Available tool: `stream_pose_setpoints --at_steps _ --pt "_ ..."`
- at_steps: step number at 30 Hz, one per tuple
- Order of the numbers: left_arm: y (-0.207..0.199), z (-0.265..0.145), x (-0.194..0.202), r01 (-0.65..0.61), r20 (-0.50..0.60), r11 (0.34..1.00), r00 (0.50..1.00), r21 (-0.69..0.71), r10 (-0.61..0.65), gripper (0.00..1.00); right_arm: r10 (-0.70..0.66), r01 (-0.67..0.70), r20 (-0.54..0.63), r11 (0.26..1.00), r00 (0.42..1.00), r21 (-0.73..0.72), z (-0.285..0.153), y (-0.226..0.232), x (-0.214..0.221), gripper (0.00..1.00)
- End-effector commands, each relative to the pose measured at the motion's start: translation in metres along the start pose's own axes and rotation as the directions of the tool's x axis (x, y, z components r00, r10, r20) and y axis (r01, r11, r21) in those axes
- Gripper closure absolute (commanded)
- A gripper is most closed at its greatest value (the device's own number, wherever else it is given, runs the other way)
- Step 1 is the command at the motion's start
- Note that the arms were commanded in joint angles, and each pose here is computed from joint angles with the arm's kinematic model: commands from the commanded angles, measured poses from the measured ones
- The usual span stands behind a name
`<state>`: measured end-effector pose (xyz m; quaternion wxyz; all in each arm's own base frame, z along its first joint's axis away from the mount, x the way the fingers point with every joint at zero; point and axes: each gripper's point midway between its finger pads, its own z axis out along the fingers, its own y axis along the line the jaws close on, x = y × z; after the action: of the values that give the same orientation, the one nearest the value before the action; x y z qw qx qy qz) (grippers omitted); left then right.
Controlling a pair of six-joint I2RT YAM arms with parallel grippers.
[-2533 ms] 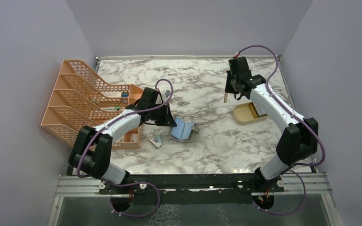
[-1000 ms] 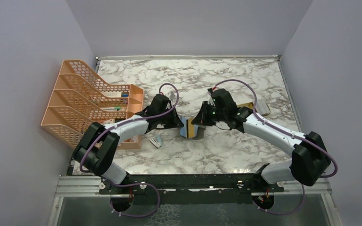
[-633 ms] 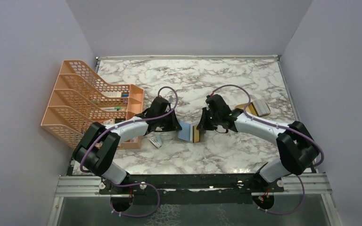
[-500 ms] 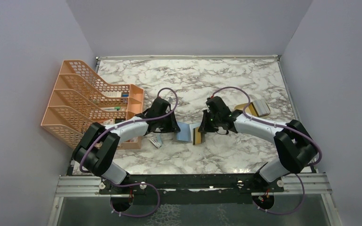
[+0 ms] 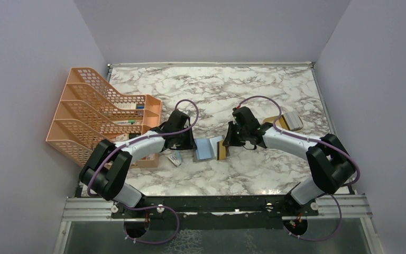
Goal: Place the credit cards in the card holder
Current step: Insert the credit card into the card holder.
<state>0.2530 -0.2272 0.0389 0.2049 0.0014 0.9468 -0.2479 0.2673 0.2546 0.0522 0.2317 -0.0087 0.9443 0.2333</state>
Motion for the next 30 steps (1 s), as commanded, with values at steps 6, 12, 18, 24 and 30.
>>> stream_pose_setpoints --at_steps 6,12,18,24,30 --pt "-0.024 0.008 -0.007 -0.025 -0.017 0.992 0.999 0.121 0.027 1.0 0.01 -0.009 0.005 0.988 1.0 -0.153 -0.009 0.029 -0.012 0.99" --pt "-0.029 0.013 -0.008 -0.028 -0.024 0.989 0.999 0.144 0.032 1.0 0.014 -0.006 0.05 0.986 0.999 -0.164 -0.002 0.034 -0.025 0.99" --pt "-0.027 0.019 -0.004 -0.029 -0.049 0.989 0.998 0.143 0.037 1.0 0.022 -0.009 0.076 0.986 0.997 -0.167 0.004 0.037 -0.035 0.99" --pt "-0.025 0.019 -0.003 -0.027 -0.052 0.99 0.998 0.138 0.035 1.0 0.031 -0.013 0.105 0.986 0.994 -0.168 0.0 0.038 -0.043 0.99" --pt "-0.024 0.018 -0.003 -0.029 -0.046 0.991 0.998 0.132 0.035 1.0 0.051 -0.028 0.113 0.98 0.992 -0.196 0.0 0.039 -0.042 0.99"
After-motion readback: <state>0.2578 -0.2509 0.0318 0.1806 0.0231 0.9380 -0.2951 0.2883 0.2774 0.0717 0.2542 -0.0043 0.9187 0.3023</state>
